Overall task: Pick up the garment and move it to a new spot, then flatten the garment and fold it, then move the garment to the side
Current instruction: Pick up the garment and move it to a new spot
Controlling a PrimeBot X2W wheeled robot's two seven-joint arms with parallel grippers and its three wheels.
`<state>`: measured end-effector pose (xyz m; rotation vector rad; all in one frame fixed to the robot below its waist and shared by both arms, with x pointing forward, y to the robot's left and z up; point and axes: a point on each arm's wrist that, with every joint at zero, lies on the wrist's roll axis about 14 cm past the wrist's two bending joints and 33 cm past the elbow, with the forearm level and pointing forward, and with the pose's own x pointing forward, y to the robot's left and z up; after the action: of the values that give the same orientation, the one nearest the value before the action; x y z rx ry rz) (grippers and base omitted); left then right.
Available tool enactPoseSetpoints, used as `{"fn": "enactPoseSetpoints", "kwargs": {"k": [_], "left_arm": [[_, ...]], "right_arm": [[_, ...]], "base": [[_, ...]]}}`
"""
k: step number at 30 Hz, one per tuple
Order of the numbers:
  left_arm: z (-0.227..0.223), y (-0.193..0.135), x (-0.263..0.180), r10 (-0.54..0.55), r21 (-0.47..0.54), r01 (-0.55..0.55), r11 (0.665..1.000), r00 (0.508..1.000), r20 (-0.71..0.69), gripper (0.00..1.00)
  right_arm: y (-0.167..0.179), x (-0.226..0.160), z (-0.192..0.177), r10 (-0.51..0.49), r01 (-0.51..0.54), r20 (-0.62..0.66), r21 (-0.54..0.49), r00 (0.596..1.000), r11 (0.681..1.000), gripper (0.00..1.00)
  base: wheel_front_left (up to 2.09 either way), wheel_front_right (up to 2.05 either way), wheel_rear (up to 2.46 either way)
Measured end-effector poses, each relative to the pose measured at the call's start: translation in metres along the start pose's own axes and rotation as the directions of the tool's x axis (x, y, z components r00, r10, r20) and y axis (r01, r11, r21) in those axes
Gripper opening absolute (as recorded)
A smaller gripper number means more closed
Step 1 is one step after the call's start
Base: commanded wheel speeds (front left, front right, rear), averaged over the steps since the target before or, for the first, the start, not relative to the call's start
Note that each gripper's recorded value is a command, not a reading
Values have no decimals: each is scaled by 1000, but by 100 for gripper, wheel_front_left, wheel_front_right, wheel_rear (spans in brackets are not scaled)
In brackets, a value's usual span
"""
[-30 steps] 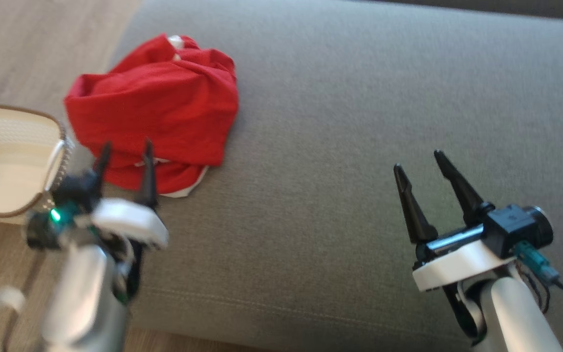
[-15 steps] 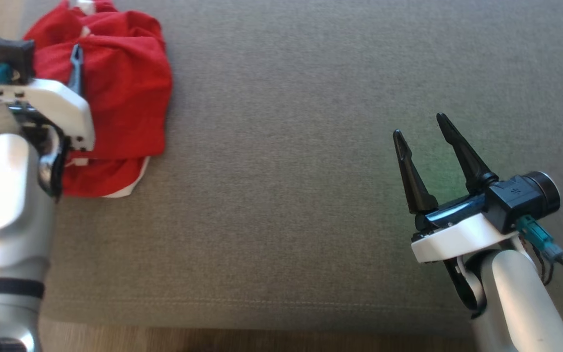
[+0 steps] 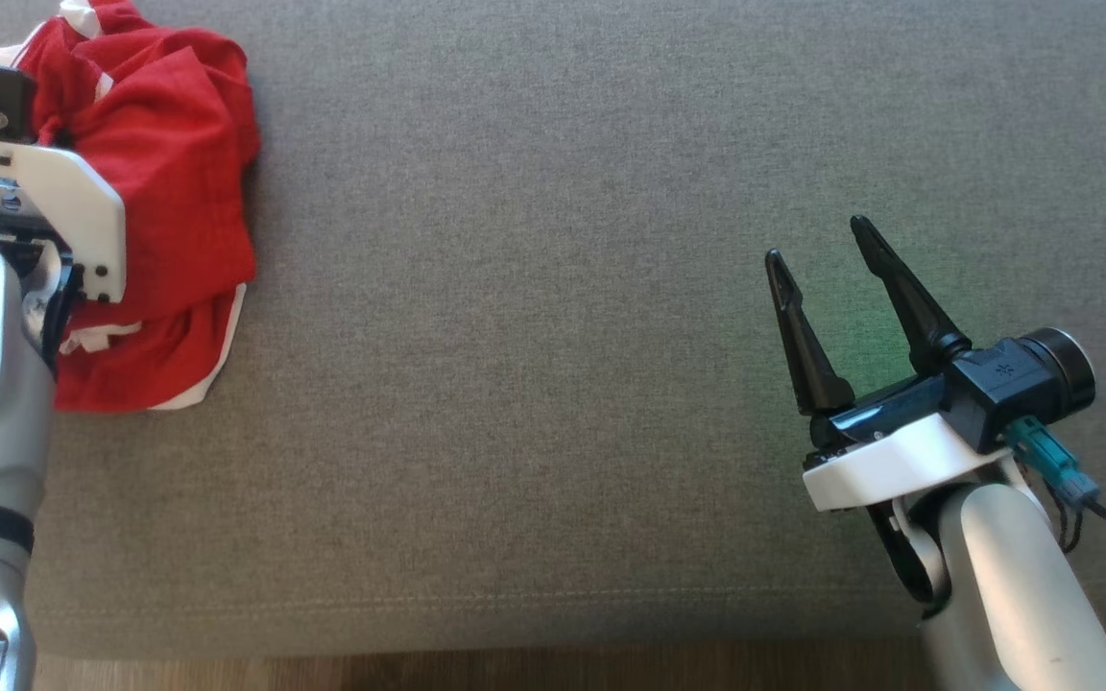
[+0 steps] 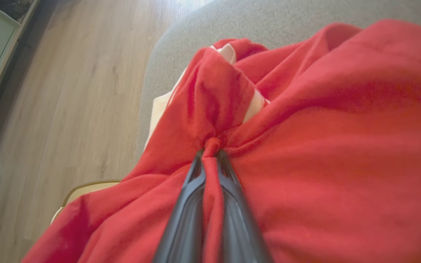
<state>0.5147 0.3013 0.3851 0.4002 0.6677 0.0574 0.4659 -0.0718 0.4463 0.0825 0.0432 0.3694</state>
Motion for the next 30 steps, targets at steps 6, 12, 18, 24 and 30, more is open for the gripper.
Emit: {"fn": "enactPoseSetpoints", "kwargs": {"k": [6,12,18,24,30], "left_arm": [[28,9,-11,45,-11,-44,999,987,155,0],[86,26,-45,123,-108,-86,990,903,413,0],[148,60,-101,238,-225,-119,967,734,636,0],[203,63,-163,253,-260,-68,963,551,795,0],[231,36,-199,195,-235,38,971,440,876,0]], "right_arm": [[2,-1,9,4,-4,22,-11,1000,1000,100],[16,-3,24,38,-37,52,-23,998,999,100],[29,-7,41,66,-64,93,-26,993,998,100],[37,-17,48,79,-78,100,-21,992,997,100],[31,-24,61,57,-54,136,-23,989,998,100]], "base": [[0,0,0],[0,0,0],[0,0,0],[0,0,0],[0,0,0]]}}
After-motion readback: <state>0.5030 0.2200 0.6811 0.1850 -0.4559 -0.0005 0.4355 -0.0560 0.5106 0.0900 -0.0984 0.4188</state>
